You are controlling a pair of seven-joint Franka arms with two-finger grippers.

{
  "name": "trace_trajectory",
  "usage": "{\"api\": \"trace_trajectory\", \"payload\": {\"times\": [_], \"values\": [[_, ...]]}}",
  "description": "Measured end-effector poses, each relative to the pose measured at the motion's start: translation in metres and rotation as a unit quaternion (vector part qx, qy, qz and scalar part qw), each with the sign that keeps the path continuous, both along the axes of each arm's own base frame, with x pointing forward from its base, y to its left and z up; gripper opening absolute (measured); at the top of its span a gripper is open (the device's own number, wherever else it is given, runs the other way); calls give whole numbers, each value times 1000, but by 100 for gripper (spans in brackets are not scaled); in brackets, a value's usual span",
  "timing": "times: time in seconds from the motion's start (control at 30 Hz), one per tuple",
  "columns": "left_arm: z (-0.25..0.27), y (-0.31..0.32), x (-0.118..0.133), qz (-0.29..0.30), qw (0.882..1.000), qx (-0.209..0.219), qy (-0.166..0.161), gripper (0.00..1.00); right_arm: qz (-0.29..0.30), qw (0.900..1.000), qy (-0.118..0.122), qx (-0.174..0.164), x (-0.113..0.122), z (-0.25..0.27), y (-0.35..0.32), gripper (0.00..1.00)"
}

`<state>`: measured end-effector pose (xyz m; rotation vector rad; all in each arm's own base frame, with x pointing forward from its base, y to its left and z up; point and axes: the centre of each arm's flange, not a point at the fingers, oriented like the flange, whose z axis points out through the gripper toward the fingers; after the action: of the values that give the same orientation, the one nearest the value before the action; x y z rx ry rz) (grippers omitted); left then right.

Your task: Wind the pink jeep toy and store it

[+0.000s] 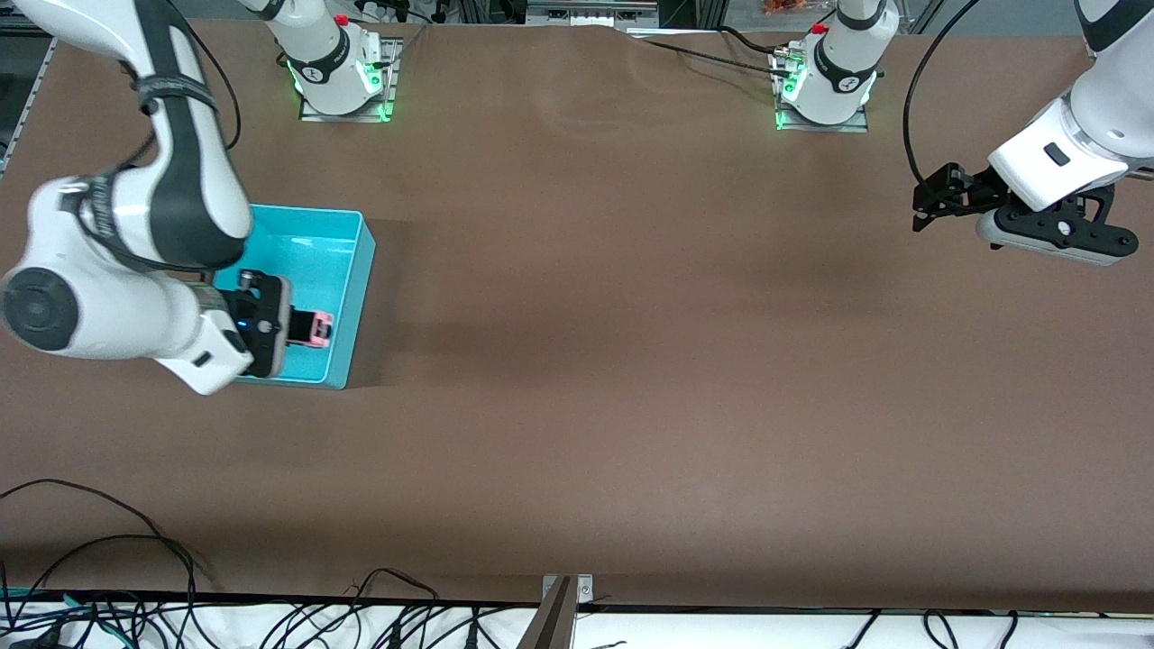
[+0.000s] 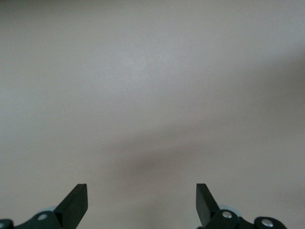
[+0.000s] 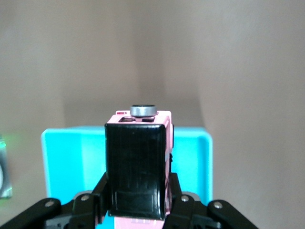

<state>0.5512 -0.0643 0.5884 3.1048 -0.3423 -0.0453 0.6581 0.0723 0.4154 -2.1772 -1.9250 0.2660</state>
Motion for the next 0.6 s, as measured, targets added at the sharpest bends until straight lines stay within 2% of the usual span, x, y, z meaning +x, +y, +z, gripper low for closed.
{"api": "trace_trajectory", "payload": {"times": [0.17,0.3,0.47,0.6], "values": [[0,0,0,1,1000,0,0,100,8,1000,20,1,-14,-16,-32,51],[0,1,0,2,1000,0,0,100,16,1000,23,4,-31,-43,-46,51],[1,2,1,3,1000,0,-1,100,26,999,15,10,-66,-85,-61,51],[1,2,1,3,1000,0,-1,100,32,999,22,15,-97,-116,-73,51]]}}
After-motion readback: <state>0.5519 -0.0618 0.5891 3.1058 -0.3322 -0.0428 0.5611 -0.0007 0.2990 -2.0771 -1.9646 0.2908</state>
